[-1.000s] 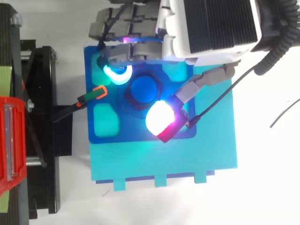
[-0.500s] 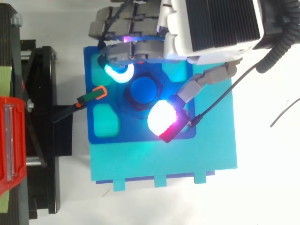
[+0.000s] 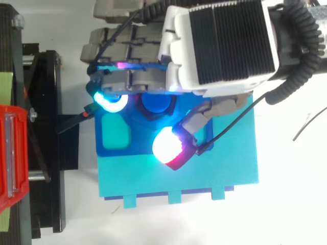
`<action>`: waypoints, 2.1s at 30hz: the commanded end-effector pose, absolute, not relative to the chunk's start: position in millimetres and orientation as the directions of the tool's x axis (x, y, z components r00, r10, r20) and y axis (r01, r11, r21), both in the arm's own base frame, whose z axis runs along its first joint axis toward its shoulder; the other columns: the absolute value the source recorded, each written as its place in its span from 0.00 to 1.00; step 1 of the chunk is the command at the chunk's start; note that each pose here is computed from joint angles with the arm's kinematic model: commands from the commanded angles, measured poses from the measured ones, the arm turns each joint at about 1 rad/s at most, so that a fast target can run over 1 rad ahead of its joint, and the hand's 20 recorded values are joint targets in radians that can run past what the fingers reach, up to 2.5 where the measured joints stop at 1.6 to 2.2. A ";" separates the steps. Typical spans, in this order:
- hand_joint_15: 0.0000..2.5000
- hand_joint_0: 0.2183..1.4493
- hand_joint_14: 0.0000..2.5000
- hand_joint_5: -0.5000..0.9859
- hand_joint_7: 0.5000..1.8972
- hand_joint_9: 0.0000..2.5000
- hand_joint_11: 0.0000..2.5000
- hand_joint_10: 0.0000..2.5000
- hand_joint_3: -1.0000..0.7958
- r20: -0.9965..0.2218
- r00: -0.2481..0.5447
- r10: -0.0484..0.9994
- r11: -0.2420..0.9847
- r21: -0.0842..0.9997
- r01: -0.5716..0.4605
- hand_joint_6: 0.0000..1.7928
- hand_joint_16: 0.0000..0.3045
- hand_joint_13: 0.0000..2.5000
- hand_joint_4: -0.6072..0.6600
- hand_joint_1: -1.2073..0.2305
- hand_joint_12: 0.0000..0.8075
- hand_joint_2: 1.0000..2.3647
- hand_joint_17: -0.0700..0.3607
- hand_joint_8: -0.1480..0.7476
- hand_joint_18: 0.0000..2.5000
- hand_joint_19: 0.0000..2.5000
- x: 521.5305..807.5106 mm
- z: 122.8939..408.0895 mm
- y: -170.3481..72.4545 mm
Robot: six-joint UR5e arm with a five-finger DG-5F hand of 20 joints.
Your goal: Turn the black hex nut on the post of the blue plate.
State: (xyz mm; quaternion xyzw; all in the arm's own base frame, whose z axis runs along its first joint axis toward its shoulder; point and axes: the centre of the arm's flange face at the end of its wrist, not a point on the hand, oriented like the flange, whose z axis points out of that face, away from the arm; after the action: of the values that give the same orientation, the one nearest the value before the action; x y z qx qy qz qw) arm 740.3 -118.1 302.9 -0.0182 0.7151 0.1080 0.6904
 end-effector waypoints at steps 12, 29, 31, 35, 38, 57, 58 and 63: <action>0.04 0.12 0.00 0.19 0.35 0.15 0.05 0.00 0.28 -0.992 -0.039 0.120 0.978 0.125 -0.167 0.28 0.22 0.16 0.66 0.28 0.50 0.00 0.51 0.48 0.12 0.05 744.7 302.8 -101.4; 0.04 0.13 0.00 0.20 0.40 0.16 0.05 0.00 0.28 -0.991 -0.072 0.114 0.980 0.124 -0.157 0.28 0.21 0.17 0.67 0.30 0.49 0.00 0.49 0.47 0.13 0.05 739.5 298.3 -109.0; 0.04 0.13 0.00 0.20 0.40 0.16 0.05 0.00 0.28 -0.991 -0.075 0.114 0.980 0.125 -0.157 0.28 0.21 0.17 0.67 0.31 0.49 0.00 0.49 0.48 0.13 0.05 739.2 298.0 -109.0; 0.04 0.13 0.00 0.20 0.40 0.16 0.05 0.00 0.28 -0.990 -0.087 0.115 0.981 0.127 -0.149 0.28 0.21 0.17 0.68 0.32 0.49 0.00 0.49 0.48 0.13 0.05 737.0 296.9 -114.5; 0.04 0.13 0.00 0.20 0.40 0.16 0.05 0.00 0.28 -0.989 -0.090 0.115 0.981 0.127 -0.147 0.28 0.21 0.17 0.68 0.34 0.49 0.00 0.49 0.48 0.13 0.05 736.5 296.6 -115.7; 0.04 0.13 0.00 0.20 0.40 0.16 0.05 0.00 0.28 -0.988 -0.121 0.101 0.983 0.118 -0.140 0.28 0.21 0.17 0.68 0.34 0.50 0.00 0.50 0.49 0.13 0.05 732.3 292.4 -118.1; 0.04 0.13 0.00 0.20 0.40 0.16 0.05 0.00 0.28 -0.987 -0.122 0.101 0.983 0.118 -0.142 0.28 0.21 0.17 0.68 0.34 0.50 0.00 0.50 0.49 0.13 0.05 731.6 290.6 -117.9; 0.04 0.13 0.00 0.20 0.40 0.16 0.05 0.00 0.28 -0.986 -0.130 0.101 0.983 0.119 -0.139 0.28 0.21 0.17 0.68 0.34 0.49 0.00 0.50 0.48 0.13 0.05 729.3 284.1 -118.1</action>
State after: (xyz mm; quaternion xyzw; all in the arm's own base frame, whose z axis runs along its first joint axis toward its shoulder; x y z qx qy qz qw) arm 730.6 -117.9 287.6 -0.0127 0.7448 0.0913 0.6609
